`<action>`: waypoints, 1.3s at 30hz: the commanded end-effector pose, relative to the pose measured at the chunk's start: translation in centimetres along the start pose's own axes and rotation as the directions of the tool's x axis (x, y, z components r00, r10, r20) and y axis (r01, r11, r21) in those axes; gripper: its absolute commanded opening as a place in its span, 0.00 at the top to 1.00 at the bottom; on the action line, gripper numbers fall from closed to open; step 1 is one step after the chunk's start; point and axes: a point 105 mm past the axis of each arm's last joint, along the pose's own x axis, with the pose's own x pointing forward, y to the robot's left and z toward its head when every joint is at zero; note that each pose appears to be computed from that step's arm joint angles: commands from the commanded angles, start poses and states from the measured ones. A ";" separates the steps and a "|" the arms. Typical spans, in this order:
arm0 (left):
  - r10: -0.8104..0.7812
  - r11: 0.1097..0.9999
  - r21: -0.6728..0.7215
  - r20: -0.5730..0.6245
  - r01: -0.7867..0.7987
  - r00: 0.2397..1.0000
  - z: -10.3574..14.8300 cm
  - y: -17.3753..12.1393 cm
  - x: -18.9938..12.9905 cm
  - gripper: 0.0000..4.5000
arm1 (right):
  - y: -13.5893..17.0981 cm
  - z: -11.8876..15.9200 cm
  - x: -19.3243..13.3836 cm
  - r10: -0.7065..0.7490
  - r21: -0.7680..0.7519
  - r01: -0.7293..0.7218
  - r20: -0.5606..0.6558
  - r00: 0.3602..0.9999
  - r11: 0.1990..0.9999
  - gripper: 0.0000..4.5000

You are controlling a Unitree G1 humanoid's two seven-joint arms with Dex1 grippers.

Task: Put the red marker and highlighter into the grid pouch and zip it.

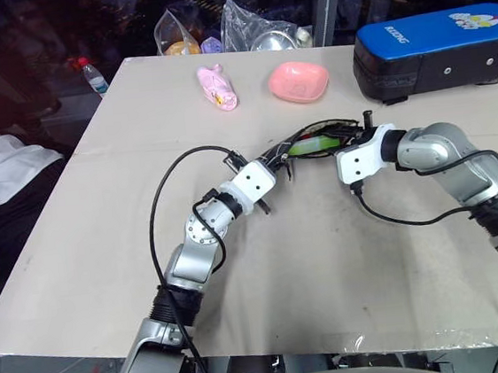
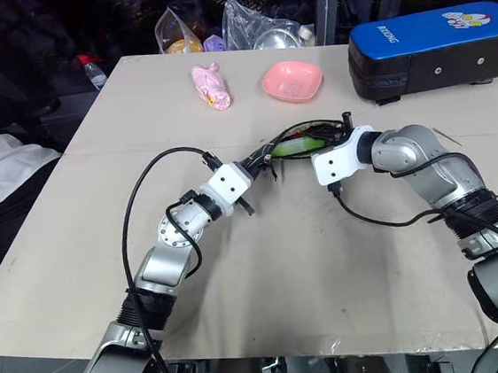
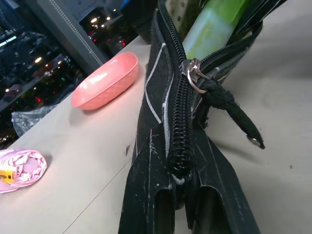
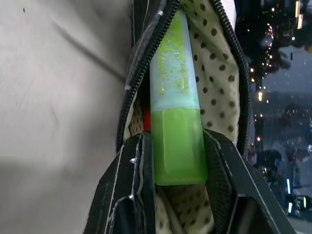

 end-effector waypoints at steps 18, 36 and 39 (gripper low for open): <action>0.070 0.979 -0.199 0.115 -0.046 0.991 2.6 0.5 1.8 1.00 | -1.7 0.4 -6.8 -0.210 0.899 0.093 -0.001 0.978 0.427 0.01; -0.173 0.923 -0.308 0.203 0.231 0.964 3.3 -4.0 3.8 1.00 | 4.0 4.6 -4.0 -0.051 0.999 0.012 -0.014 0.999 -0.035 0.01; -0.200 0.919 -0.301 0.199 0.254 0.960 3.2 -4.4 3.8 1.00 | 3.8 5.1 -3.3 -0.066 0.997 -0.002 -0.003 0.998 -0.075 0.01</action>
